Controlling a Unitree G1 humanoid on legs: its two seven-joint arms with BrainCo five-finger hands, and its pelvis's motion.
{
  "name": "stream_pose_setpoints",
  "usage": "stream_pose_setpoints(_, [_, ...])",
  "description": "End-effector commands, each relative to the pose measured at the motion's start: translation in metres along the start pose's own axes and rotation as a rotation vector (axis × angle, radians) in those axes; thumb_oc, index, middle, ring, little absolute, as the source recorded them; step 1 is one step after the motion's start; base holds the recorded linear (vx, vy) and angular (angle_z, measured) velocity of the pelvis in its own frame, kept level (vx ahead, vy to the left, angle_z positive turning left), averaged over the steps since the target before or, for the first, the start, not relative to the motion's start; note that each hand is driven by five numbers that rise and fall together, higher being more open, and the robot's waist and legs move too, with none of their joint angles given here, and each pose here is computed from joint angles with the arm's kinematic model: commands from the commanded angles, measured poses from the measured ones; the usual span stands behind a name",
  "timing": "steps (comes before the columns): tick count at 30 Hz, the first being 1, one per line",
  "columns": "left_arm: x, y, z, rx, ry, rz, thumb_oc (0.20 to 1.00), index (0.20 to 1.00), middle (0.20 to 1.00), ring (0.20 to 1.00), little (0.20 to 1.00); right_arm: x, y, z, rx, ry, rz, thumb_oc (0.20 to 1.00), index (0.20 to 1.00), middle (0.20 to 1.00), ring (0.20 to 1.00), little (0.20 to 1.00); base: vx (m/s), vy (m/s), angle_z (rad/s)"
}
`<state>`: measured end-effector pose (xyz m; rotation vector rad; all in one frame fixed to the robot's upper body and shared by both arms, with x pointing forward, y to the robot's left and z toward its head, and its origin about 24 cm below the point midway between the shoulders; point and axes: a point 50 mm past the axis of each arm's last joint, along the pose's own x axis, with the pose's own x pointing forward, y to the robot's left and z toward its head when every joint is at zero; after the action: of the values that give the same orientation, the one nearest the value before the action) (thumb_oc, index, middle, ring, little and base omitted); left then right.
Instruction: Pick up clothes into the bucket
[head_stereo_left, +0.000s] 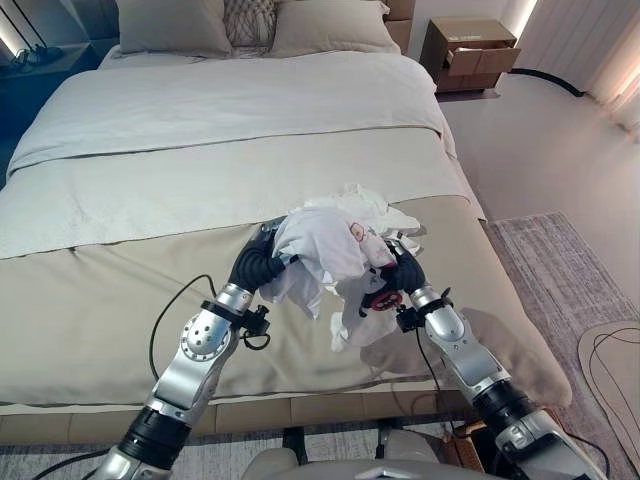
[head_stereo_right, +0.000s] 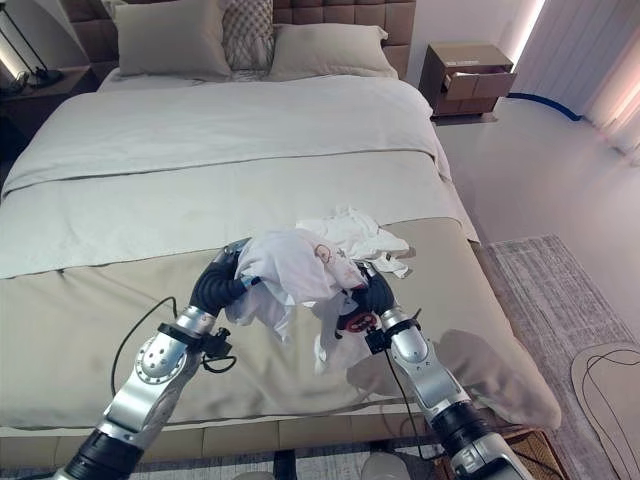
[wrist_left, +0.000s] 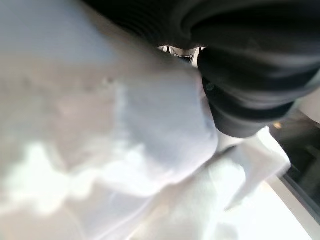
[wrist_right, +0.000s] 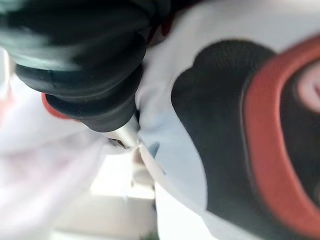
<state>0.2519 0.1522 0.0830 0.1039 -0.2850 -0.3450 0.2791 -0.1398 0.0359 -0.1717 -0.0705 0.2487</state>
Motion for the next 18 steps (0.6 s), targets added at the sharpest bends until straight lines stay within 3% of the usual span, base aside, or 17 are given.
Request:
stream_pose_setpoints(1, [0.001,0.023,0.004,0.100,-0.056,0.114,1.000,1.000,1.000,1.000,1.000,0.000,-0.025,0.018,0.113,-0.128,-0.150,0.200,0.200,0.200,0.200,0.200,0.00,0.000,0.00])
stream_pose_setpoints(8, [-0.017,0.030,-0.041,0.191,0.164,0.155,1.000,1.000,1.000,1.000,1.000,-0.018,-0.054,0.012,0.127,-0.123,-0.296,0.200,0.200,0.200,0.200,0.200,0.01,0.011,-0.08])
stream_pose_setpoints(18, [-0.031,0.028,-0.057,0.183,0.251,0.142,1.000,1.000,1.000,1.000,1.000,-0.044,-0.091,0.015,0.186,-0.180,-0.525,0.200,0.200,0.200,0.200,0.200,0.01,-0.005,-0.04])
